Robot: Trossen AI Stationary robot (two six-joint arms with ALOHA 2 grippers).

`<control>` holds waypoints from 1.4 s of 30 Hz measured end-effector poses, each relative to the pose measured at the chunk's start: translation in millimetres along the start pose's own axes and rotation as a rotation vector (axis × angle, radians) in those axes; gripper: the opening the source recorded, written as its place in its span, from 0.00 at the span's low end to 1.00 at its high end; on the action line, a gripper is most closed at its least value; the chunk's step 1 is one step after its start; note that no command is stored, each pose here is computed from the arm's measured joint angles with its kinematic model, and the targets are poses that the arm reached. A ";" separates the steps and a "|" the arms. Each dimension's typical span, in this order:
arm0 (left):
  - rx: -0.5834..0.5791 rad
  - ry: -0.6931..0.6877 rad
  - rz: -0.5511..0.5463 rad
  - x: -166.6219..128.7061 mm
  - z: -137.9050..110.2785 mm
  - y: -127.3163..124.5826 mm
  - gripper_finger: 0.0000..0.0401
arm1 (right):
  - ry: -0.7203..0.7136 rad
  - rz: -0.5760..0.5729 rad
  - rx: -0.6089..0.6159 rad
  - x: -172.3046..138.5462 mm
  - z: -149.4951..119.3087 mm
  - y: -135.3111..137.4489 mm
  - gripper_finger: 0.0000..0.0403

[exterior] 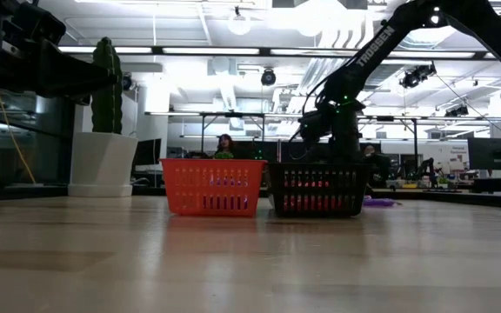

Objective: Sort spring keychains
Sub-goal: Put the violet spring keychain into the orange bin

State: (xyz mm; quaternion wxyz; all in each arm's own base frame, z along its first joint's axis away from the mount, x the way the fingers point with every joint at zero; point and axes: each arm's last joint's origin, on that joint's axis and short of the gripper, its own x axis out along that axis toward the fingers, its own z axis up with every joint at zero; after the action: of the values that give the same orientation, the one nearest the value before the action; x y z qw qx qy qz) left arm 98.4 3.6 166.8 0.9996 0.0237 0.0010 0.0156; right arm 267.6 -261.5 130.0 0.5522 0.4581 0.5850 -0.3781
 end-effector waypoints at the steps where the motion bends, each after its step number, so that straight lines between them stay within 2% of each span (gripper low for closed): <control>1: 0.000 -0.001 0.000 0.0 0.1 0.0 0.30 | 0.000 -0.003 -0.011 0.4 -0.4 0.7 0.21; 10: 0.000 0.000 0.000 0.0 0.0 0.0 0.30 | -0.021 -0.023 -0.075 -1.0 -5.1 9.6 0.08; 15: 0.000 0.000 0.000 0.0 0.0 0.0 0.30 | -0.049 -0.031 -0.102 -10.2 -12.6 15.4 0.06; 23: 0.000 0.000 0.000 0.0 0.0 0.0 0.30 | -0.151 -0.006 -0.218 -49.9 -36.3 32.5 0.06; 28: 0.000 0.000 0.000 0.0 0.0 0.0 0.30 | -0.239 0.045 -0.334 -81.9 -65.0 51.3 0.05; 33: 0.000 -0.001 0.000 0.0 0.1 0.0 0.30 | -0.321 0.104 -0.496 -107.1 -106.0 78.2 0.06; 38: 0.000 0.000 0.000 0.0 0.0 0.0 0.30 | -0.355 0.126 -0.639 -108.7 -146.6 110.0 0.06; 42: 0.000 -0.001 0.000 0.0 0.1 0.0 0.30 | -0.397 0.192 -0.725 -105.9 -174.8 136.5 0.07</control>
State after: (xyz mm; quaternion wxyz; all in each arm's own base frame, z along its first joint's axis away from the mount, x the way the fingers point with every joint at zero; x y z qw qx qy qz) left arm 98.4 3.6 166.8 0.9996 0.0236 0.0007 0.0155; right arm 342.3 -68.1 262.0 0.8123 0.2048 0.5171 -0.1757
